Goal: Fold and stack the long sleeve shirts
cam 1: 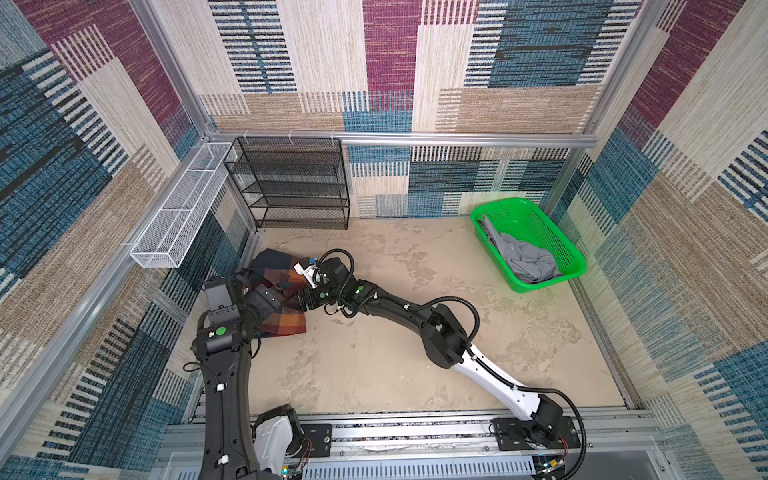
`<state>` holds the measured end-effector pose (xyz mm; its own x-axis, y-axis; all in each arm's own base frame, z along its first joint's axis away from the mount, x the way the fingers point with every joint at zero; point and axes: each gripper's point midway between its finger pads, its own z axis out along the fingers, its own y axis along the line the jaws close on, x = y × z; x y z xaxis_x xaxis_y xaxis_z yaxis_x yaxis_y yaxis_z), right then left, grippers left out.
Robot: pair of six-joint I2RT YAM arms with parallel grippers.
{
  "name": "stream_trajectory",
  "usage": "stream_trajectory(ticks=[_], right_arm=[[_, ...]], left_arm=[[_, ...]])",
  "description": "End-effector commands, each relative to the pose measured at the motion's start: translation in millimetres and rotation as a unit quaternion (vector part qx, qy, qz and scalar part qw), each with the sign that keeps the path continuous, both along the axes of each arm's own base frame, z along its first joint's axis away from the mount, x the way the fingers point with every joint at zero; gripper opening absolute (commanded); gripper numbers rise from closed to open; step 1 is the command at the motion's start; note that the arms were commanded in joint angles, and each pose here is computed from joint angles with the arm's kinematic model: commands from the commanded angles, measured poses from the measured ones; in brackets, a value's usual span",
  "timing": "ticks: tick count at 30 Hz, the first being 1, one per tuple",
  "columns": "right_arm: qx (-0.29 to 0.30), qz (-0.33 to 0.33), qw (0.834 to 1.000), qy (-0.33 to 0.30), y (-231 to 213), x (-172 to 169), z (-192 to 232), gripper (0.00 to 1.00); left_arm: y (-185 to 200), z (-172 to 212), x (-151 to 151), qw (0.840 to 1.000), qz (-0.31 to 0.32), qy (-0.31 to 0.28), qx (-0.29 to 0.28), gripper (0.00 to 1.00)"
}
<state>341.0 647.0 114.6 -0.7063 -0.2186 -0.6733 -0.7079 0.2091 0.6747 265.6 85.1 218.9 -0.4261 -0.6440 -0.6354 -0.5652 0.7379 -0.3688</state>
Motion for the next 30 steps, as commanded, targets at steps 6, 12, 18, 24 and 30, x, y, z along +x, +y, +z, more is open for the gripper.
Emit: stream_trajectory(ticks=[6, 12, 18, 24, 30], right_arm=[[0.009, -0.104, 0.969, -0.225, -83.8, 0.2, 227.0, 0.84], [-0.008, -0.229, 0.932, -0.28, -202.1, -6.3, 263.9, 1.0], [-0.028, -0.399, 0.864, -0.305, -371.4, -8.3, 250.8, 1.0], [-0.066, -0.535, 0.767, -0.348, -511.5, -30.0, 209.3, 1.0], [-0.162, -0.644, 0.688, -0.292, -600.4, -19.2, 132.7, 1.0]], left_arm=[[-24.7, 7.7, 20.1, 0.992, -0.055, -0.111, -0.014, 0.99], [-45.0, 6.7, 24.0, 0.981, -0.109, -0.125, 0.103, 0.99], [-66.6, -38.4, 39.2, 0.974, -0.184, -0.075, 0.11, 0.99], [-52.6, -73.3, 53.4, 0.975, -0.164, -0.053, 0.137, 0.99], [-40.2, -96.1, 63.0, 0.974, -0.148, -0.039, 0.169, 0.99]])
